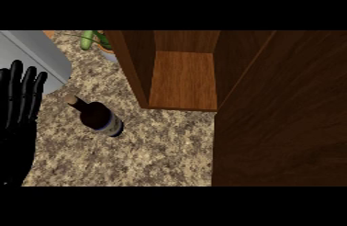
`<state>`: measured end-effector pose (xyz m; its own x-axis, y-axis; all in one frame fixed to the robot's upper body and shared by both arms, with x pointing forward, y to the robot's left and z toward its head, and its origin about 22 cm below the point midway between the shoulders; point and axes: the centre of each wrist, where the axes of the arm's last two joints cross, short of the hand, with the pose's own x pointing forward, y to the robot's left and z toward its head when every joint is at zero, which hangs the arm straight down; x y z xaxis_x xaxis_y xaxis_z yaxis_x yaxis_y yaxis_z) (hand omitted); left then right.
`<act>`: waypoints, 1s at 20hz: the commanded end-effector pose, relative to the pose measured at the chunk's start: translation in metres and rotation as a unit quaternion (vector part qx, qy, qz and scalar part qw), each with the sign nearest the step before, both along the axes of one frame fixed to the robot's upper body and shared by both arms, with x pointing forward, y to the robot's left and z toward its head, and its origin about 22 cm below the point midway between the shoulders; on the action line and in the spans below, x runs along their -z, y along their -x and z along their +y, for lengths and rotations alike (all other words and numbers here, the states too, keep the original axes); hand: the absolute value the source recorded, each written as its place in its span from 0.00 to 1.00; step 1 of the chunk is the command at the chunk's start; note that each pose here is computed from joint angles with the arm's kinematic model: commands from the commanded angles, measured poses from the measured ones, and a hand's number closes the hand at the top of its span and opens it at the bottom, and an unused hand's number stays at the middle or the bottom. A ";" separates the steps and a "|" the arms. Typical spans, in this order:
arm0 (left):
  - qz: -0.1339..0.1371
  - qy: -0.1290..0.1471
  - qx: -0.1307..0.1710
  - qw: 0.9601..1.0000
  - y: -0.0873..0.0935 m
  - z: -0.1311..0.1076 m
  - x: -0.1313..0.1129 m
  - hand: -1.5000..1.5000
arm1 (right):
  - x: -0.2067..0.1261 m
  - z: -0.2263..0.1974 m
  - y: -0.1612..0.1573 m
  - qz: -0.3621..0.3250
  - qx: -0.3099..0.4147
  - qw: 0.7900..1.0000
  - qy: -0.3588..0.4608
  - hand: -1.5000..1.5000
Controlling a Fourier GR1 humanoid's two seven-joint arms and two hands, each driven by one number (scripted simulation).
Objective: Pick up the wine, place it into the cabinet and close the cabinet
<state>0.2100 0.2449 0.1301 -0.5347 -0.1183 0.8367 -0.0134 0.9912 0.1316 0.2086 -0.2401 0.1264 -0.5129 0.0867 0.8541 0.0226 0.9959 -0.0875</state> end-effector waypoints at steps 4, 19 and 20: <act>-0.032 -0.007 -0.058 0.998 -0.011 -0.025 -0.003 0.00 | 0.000 0.006 0.026 0.024 -0.010 0.999 0.019 0.00; 0.036 0.138 0.004 0.990 0.018 -0.136 -0.037 0.00 | -0.042 0.021 0.048 0.064 -0.150 0.986 -0.016 0.00; 0.027 0.141 0.002 0.990 0.004 -0.141 -0.046 0.00 | -0.050 0.019 0.055 0.074 -0.153 0.985 -0.018 0.00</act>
